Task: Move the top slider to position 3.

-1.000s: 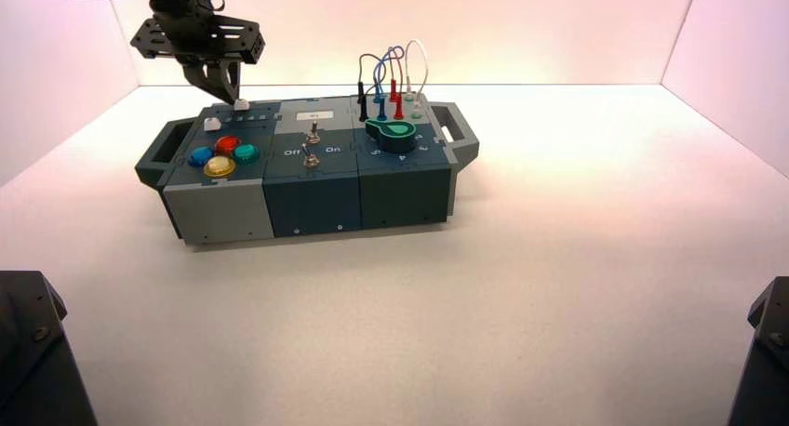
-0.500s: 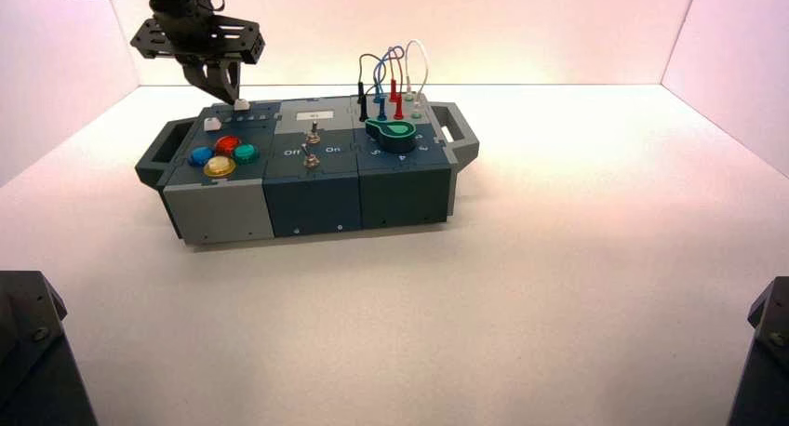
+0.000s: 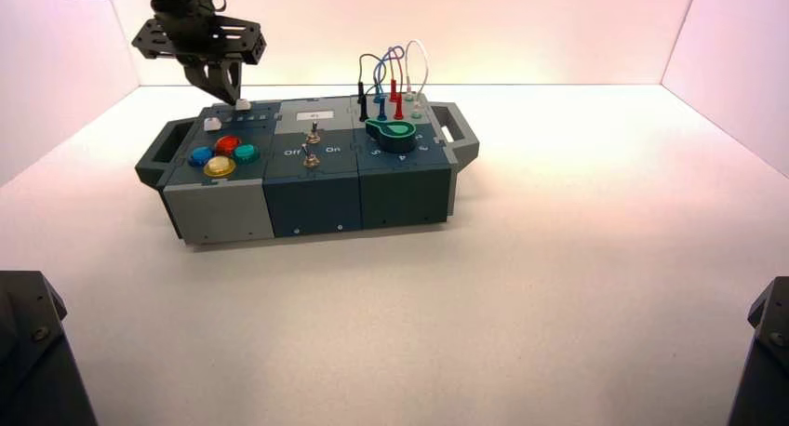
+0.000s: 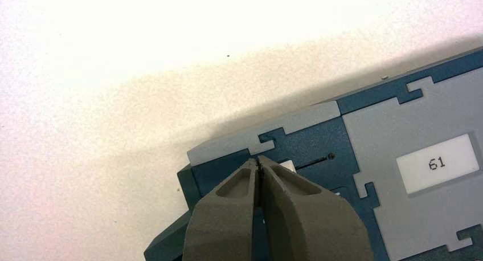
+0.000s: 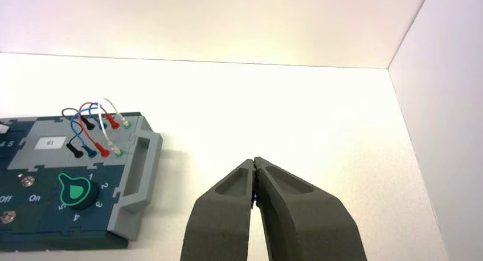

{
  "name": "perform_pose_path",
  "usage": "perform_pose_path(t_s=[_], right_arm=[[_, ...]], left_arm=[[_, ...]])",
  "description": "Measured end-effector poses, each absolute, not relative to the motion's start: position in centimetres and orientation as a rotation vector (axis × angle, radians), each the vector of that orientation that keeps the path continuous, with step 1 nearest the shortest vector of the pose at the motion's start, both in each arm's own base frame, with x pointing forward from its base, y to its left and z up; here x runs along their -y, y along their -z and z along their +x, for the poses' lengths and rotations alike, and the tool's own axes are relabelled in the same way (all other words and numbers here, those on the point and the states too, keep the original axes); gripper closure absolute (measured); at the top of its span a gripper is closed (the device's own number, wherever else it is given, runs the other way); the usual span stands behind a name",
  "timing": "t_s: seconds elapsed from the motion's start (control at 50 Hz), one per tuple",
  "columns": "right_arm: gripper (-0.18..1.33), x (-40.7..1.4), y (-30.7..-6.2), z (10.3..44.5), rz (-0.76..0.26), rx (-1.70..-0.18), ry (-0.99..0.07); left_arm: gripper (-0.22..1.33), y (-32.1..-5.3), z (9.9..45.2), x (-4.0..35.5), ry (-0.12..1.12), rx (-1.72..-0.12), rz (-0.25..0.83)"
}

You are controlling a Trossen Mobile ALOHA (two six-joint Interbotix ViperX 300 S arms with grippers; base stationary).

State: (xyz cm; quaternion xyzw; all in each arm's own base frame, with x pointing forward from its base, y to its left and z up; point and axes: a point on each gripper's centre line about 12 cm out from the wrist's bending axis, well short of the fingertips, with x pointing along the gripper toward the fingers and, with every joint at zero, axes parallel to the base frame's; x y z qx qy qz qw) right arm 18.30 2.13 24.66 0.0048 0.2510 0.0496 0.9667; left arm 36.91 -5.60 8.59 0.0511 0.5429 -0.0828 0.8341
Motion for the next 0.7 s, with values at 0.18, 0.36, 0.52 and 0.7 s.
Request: perform_pose_path(t_s=[0.18,0.36,0.52,0.7], right_arm=[[1.29,-2.1,-24.6,18.3,0.008,-0.508,-0.100],[1.29,-2.1,-24.7,18.3,0.008,-0.504,-0.100],[1.28,-2.1,-24.6,18.2,0.010,-0.508,-0.100],[1.29,-2.1,-24.6,18.2,0.009,-0.514,-0.100]], left_arm=[[1.27,-8.6,36.9,5.7,0.178,-1.150,0.111],[1.28,-8.5,36.8,5.5,0.174,-1.158,0.108],[1.27,-8.6,36.5,3.5,0.134,-1.167,0.096],[1.28,-11.3,36.2,0.3,0.070,-1.121,0.073]])
